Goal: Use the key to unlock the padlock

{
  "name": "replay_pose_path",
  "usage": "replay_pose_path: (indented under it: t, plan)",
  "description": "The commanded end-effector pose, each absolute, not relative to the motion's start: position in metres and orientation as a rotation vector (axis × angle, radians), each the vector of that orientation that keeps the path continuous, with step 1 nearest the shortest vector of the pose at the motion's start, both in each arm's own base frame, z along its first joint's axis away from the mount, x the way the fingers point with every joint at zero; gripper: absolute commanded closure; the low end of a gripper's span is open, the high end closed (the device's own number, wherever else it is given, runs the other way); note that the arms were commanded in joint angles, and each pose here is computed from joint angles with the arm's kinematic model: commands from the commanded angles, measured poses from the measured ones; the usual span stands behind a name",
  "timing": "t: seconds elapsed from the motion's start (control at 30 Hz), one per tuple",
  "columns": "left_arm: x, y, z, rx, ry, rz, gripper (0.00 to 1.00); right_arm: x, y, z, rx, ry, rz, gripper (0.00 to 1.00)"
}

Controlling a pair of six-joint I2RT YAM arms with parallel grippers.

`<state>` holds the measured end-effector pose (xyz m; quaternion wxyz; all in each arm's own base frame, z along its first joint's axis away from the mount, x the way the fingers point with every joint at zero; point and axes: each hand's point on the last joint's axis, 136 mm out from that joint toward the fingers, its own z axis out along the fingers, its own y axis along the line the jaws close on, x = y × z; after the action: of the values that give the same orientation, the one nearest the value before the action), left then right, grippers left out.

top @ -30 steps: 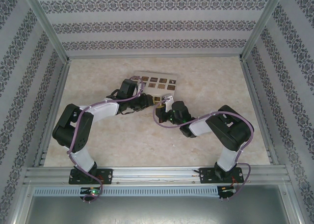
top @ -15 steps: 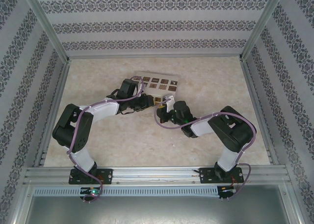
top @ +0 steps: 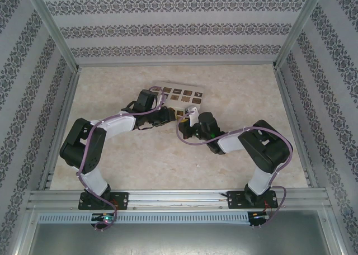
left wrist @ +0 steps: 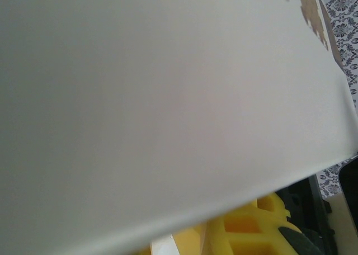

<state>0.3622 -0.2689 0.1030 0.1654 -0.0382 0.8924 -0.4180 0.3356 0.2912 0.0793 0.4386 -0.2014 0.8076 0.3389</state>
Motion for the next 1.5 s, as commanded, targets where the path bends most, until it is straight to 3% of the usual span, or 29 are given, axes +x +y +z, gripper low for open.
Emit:
replay_pose_path:
  t: [0.0, 0.6, 1.03, 1.47]
  plan:
    - [0.335, -0.281, 0.103, -0.038, 2.623, -1.304, 0.78, 0.368, 0.283, 0.122, -0.450, 1.876, 0.803, 1.00]
    - [0.332, -0.284, 0.089, -0.039, 2.665, -1.330, 0.78, 0.390, 0.307, 0.155, -0.389, 1.799, 0.896, 1.00]
    - [0.349, -0.286, 0.068, -0.063, 2.643, -1.304, 0.77, 0.365, 0.289, 0.062, -0.281, 2.049, 0.862, 1.00]
    - [0.358, -0.276, 0.066, -0.097, 2.593, -1.303, 0.60, 0.348, 0.273, 0.026, -0.199, 2.164, 0.848, 1.00]
